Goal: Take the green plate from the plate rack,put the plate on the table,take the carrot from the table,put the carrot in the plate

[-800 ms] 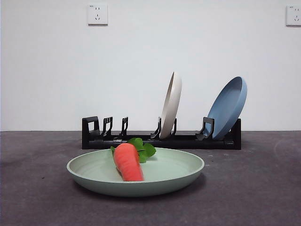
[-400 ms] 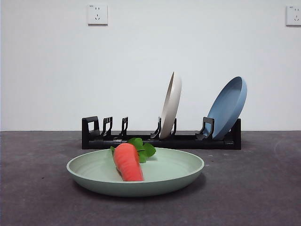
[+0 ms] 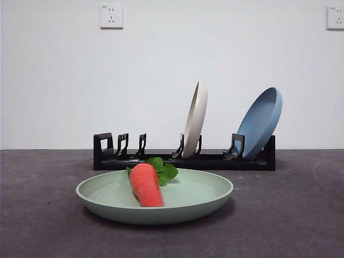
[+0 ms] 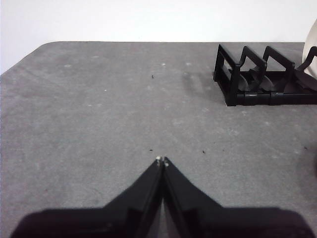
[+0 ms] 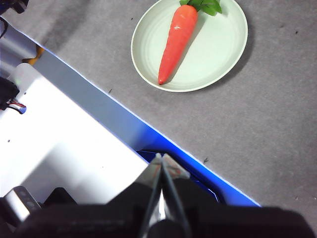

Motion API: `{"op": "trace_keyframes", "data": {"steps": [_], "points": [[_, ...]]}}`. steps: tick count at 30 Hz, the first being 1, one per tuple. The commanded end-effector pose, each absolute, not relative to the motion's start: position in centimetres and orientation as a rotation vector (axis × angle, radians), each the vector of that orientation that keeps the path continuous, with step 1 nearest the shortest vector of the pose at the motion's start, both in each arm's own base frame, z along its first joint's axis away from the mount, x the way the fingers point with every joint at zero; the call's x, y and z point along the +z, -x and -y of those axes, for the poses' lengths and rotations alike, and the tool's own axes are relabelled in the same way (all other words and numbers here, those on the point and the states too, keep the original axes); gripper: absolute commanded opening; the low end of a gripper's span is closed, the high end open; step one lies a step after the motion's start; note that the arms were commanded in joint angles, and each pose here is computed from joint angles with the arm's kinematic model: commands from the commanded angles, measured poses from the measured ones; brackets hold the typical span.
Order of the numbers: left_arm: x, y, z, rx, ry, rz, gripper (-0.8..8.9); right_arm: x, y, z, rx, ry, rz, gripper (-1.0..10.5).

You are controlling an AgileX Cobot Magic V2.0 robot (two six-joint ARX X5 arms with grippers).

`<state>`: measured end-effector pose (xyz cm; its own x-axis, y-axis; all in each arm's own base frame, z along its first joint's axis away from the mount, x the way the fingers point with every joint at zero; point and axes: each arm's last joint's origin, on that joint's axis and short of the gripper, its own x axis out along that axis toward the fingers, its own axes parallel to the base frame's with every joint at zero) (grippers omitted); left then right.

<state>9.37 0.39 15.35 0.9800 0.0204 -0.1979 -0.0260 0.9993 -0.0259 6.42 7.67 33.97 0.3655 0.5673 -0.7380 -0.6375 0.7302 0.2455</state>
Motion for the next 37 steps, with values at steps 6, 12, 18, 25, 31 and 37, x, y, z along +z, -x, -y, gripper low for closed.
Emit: {"op": "trace_keyframes", "data": {"steps": [6, 12, 18, 25, 31, 37], "points": [[15.0, -9.4, -0.4, 0.029, 0.039, -0.21, -0.03, 34.0, -6.4, -7.7, 0.774, 0.081, -0.909, 0.0], [15.0, -9.4, -0.4, 0.028, 0.039, -0.211, -0.03, 34.0, -6.4, -7.7, 0.774, 0.081, -0.909, 0.0], [15.0, -9.4, -0.4, 0.028, 0.039, -0.211, -0.03, 34.0, -6.4, -7.7, 0.774, 0.081, -0.909, 0.0], [14.9, -9.4, -0.4, 0.028, 0.039, -0.212, -0.03, 34.4, -6.7, -6.9, 0.72, 0.188, -0.774, 0.0], [14.9, -9.4, -0.4, 0.029, 0.039, -0.214, -0.03, 34.1, -8.0, -4.2, 0.55, 0.037, -0.485, 0.0], [14.9, -9.4, -0.4, 0.028, 0.039, -0.217, -0.03, 28.8, -8.9, -2.2, 0.382, -0.01, -0.209, 0.0]]}}
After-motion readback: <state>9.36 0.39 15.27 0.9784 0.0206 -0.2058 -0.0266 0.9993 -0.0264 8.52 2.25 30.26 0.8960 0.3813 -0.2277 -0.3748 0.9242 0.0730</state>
